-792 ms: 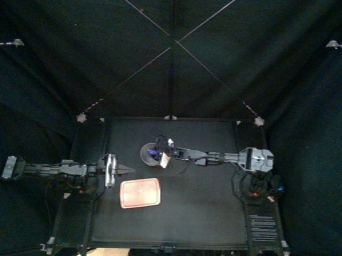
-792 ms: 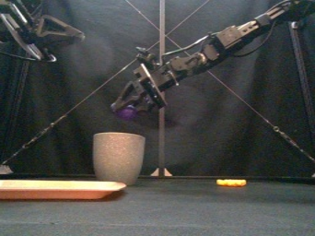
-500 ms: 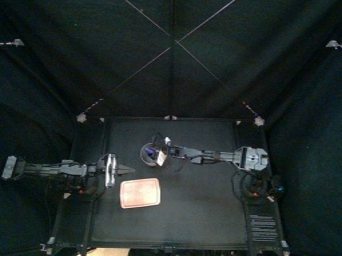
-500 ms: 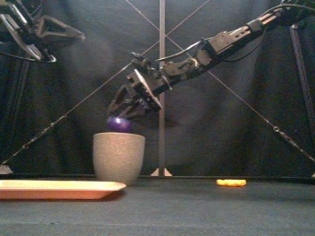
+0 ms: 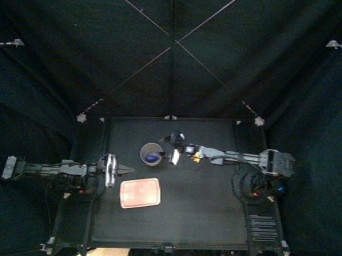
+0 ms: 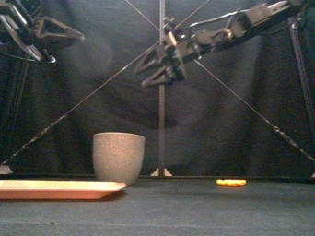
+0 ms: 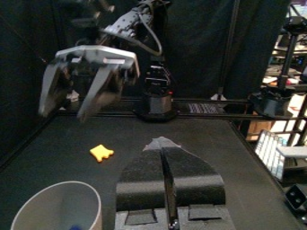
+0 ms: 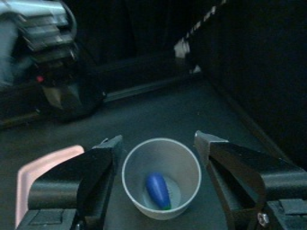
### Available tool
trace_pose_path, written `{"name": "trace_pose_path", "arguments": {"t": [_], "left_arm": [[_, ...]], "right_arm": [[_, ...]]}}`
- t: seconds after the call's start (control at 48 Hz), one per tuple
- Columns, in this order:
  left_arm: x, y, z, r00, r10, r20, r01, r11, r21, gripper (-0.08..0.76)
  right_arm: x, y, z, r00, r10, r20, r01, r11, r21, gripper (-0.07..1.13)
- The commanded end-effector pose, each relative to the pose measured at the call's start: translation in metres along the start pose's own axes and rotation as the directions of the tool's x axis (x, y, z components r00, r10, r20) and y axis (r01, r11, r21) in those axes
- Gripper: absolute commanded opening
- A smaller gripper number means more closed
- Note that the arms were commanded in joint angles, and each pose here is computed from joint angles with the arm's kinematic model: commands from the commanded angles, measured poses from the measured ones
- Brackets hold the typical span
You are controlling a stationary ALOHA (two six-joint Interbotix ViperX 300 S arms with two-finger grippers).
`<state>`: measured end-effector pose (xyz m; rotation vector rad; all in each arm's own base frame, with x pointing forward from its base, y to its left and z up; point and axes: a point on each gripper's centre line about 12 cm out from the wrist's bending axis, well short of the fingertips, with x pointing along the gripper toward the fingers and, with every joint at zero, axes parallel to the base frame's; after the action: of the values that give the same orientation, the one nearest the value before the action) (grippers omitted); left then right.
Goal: Pick the eggplant then place it in the grey bowl
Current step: Drop eggplant in the grey bowl and return to neutral
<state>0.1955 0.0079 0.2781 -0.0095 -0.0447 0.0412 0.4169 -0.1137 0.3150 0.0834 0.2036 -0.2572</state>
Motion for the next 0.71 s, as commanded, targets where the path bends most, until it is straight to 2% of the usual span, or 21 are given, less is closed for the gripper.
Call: {"name": "trace_pose_path", "arguments": {"t": [0.021,0.146,0.458,0.708], "left_arm": [[0.001,0.001,0.006,1.000,0.006,0.018,-0.006,1.000,0.002,-0.033],[0.001,0.002,0.005,1.000,0.012,0.017,-0.012,1.000,0.002,-0.033],[0.001,0.004,0.006,1.000,0.020,0.020,-0.020,1.000,0.002,-0.033],[0.001,0.004,0.005,1.000,0.021,0.016,-0.021,1.000,0.001,-0.033]], "right_arm": [[-0.063,0.023,0.024,0.987,0.075,0.144,-0.073,0.997,-0.019,0.97],[-0.117,0.043,0.020,0.961,0.154,0.231,-0.150,0.988,-0.037,0.97],[-0.208,0.054,-0.016,0.920,0.250,0.301,-0.243,0.968,-0.059,0.97],[-0.237,0.058,-0.049,0.902,0.311,0.300,-0.306,0.950,-0.067,0.97]]}}
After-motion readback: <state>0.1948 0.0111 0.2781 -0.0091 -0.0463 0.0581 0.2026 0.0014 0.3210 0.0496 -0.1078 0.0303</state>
